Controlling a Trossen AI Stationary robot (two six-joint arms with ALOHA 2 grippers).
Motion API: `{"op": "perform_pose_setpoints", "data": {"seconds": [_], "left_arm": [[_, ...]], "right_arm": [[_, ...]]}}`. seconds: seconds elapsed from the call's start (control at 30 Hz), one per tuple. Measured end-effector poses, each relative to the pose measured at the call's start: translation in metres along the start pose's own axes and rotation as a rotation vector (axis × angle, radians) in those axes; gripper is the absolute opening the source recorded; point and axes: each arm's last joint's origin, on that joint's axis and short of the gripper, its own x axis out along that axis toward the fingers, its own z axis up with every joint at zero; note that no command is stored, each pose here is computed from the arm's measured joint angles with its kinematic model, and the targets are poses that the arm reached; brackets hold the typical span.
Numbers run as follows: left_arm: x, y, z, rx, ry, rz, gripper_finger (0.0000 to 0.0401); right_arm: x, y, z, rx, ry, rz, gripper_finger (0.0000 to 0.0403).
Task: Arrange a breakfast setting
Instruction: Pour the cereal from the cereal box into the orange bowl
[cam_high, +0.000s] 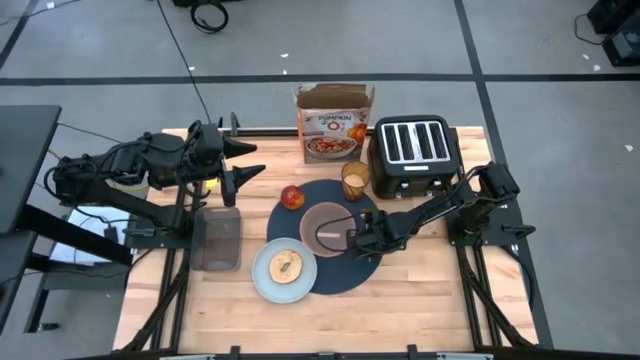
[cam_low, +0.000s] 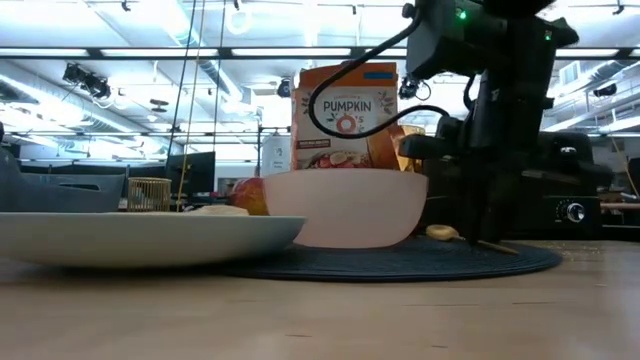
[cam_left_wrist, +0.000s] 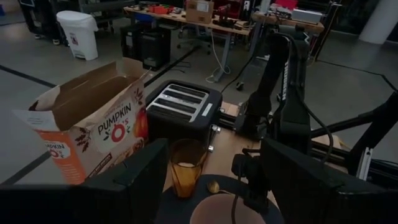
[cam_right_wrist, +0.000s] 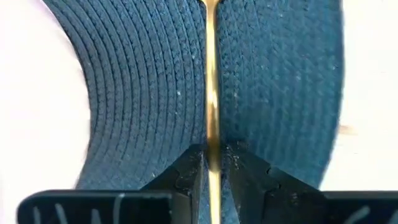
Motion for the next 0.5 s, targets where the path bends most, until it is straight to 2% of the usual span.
{"op": "perform_pose_setpoints", "data": {"seconds": [0.13,0.27,0.4,0.5], "left_arm": [[0.0,0.0,0.0,0.002,0.004,0.001,0.0261],[-0.001,0.0,0.0,0.004,0.003,0.001,0.0261],[-0.001,0.001,0.0,0.013,0.0,0.021,0.0261],[-0.002,0.002,-0.001,0.015,0.003,0.024,0.026]], "right_arm": [[-0.021,0.003,0.004,-0.027,-0.006,-0.046,0.0083],[-0.048,0.004,0.011,-0.035,-0.009,-0.046,0.0084],[-0.084,0.006,0.018,-0.09,0.023,0.076,0.0092],[-0.111,0.002,0.026,-0.202,0.016,0.199,0.0107]]}}
